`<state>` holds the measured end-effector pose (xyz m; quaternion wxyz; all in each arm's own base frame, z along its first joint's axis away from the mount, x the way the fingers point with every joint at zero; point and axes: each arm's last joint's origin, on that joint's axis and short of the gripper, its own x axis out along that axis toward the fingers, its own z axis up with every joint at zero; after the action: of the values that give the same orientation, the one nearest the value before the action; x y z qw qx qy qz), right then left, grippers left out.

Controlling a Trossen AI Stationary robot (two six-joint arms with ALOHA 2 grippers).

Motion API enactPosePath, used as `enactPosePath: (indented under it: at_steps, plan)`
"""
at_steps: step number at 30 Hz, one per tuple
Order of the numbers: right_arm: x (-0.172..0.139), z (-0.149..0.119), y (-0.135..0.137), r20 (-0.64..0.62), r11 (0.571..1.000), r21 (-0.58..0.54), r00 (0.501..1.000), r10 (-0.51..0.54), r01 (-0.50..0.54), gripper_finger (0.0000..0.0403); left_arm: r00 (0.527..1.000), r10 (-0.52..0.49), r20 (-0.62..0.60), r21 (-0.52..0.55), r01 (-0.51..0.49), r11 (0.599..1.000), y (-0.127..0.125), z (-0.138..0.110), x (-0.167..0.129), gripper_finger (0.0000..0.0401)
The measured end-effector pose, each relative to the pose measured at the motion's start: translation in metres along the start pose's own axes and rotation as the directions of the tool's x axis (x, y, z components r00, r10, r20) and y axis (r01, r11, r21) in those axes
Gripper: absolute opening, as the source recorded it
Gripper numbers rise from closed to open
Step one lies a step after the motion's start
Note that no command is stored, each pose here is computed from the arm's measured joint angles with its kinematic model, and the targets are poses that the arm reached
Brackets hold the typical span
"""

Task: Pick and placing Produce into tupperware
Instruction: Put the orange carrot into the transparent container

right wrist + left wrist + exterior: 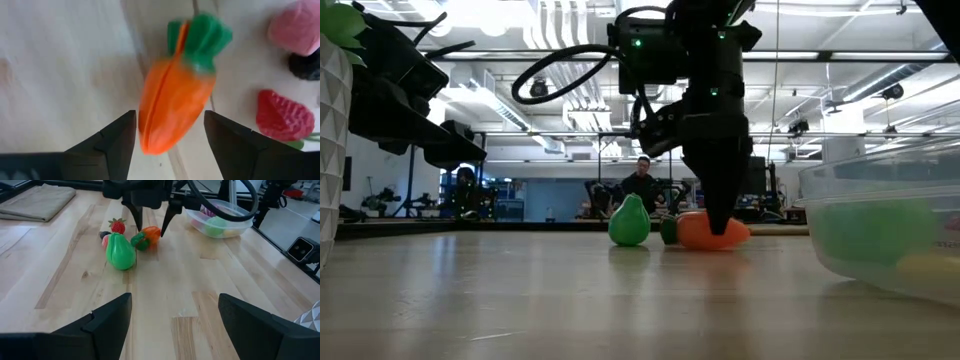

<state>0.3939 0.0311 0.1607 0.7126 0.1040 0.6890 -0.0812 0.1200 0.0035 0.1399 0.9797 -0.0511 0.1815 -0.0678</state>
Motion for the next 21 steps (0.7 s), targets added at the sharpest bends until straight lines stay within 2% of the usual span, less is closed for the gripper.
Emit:
enactPosePath:
  at_steps: [9,21]
  plan:
    - [0.0001,0.0053,0.0017,0.053,0.999,0.025,0.998,0.018,-0.019,0.0231,1.000,0.001,0.000,0.000,-0.001,1.000,0.0000,0.0000,0.0000,0.0283]
    - [0.0007,0.0061,0.0011,0.065,0.997,0.074,0.998,-0.008,0.003,0.0174,1.000,0.001,0.000,0.000,-0.001,1.000,0.0001,0.0000,0.0000,0.0283]
